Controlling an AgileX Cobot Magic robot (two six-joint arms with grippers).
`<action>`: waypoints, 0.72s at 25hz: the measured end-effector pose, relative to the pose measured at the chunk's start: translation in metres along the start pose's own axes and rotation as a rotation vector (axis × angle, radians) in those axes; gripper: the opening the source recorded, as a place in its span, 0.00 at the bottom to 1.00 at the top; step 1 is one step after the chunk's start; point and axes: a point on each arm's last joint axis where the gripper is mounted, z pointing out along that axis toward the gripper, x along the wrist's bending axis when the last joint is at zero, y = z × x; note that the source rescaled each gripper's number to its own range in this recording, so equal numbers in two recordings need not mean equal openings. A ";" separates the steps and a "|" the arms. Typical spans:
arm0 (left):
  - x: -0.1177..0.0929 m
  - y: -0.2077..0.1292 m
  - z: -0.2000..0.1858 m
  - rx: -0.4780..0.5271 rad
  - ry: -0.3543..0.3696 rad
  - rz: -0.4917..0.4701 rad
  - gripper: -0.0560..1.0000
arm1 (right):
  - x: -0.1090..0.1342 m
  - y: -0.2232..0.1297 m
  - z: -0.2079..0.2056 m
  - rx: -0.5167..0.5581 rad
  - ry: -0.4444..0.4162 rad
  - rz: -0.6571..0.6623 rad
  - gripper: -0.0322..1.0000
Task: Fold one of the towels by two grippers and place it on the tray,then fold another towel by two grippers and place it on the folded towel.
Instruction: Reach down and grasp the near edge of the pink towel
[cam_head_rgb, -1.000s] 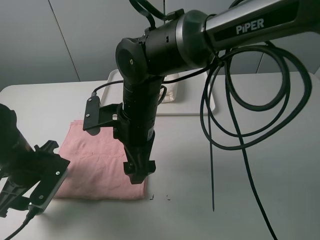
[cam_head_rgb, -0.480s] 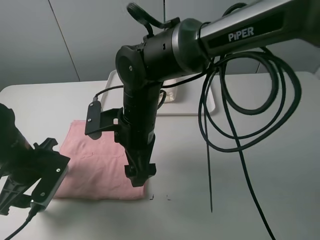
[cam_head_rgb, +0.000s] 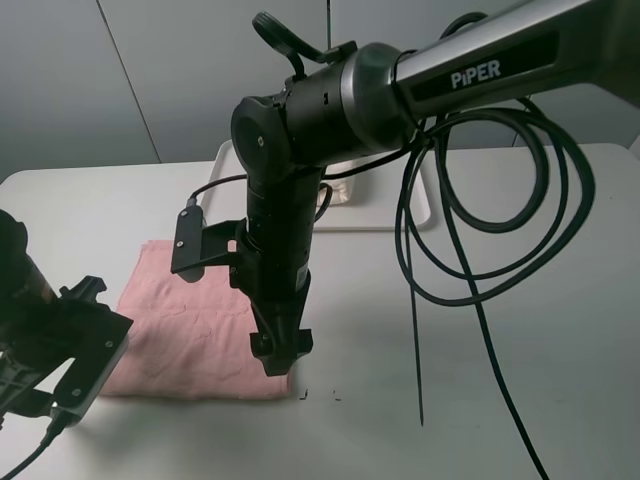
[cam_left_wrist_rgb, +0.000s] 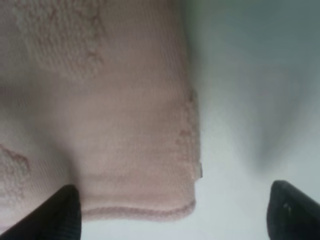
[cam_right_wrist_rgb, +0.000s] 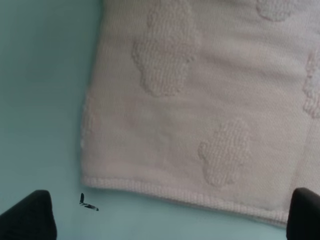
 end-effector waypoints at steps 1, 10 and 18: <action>0.000 0.000 0.000 -0.002 0.003 -0.004 0.96 | 0.000 0.000 0.000 0.000 0.000 0.000 1.00; 0.000 0.001 0.008 -0.001 -0.027 -0.007 0.96 | 0.001 0.002 0.000 -0.017 0.012 0.012 1.00; 0.000 0.002 0.010 -0.003 -0.026 -0.004 0.96 | 0.003 0.005 0.000 -0.051 0.034 0.009 1.00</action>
